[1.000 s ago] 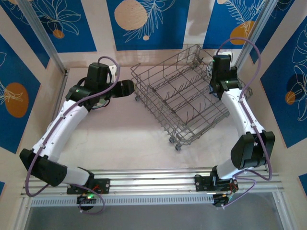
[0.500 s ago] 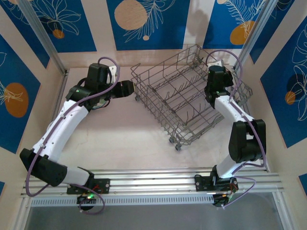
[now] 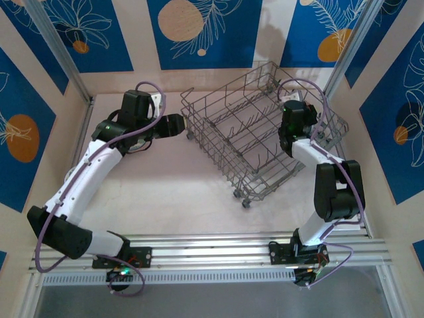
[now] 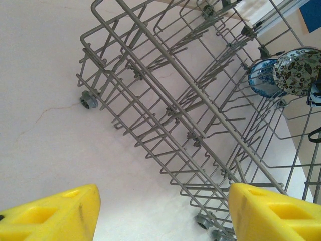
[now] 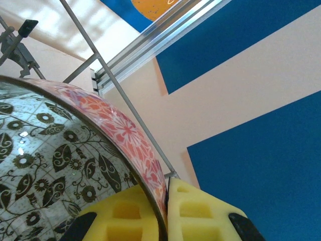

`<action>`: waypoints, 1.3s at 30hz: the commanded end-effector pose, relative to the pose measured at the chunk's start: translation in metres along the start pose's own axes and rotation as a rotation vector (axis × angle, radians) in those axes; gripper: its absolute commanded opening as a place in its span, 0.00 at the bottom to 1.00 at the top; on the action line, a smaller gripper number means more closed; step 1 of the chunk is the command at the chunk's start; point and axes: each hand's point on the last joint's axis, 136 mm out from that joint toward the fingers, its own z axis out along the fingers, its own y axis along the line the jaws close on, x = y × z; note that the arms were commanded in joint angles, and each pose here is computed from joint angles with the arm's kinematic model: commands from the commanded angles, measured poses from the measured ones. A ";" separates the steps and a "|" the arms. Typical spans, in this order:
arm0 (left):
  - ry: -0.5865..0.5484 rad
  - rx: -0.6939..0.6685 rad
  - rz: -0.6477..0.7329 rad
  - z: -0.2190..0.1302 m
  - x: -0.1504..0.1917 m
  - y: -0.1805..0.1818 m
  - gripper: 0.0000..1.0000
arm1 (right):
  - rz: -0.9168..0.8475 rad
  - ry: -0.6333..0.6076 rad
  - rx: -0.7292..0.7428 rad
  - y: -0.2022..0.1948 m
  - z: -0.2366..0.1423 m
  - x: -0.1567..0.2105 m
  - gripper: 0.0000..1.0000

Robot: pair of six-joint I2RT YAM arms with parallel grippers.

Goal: Load the bowls into the dish rack

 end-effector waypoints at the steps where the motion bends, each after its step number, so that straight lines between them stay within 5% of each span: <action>1: -0.023 0.003 -0.016 -0.008 -0.002 0.001 0.68 | 0.058 -0.056 0.115 -0.029 -0.003 -0.013 0.00; 22: -0.011 0.039 0.013 -0.009 0.000 -0.002 0.68 | -0.056 -0.045 0.141 -0.001 -0.008 0.009 0.00; 39: -0.012 0.079 0.018 -0.011 0.000 -0.008 0.68 | -0.071 0.123 0.089 0.022 0.001 0.037 0.00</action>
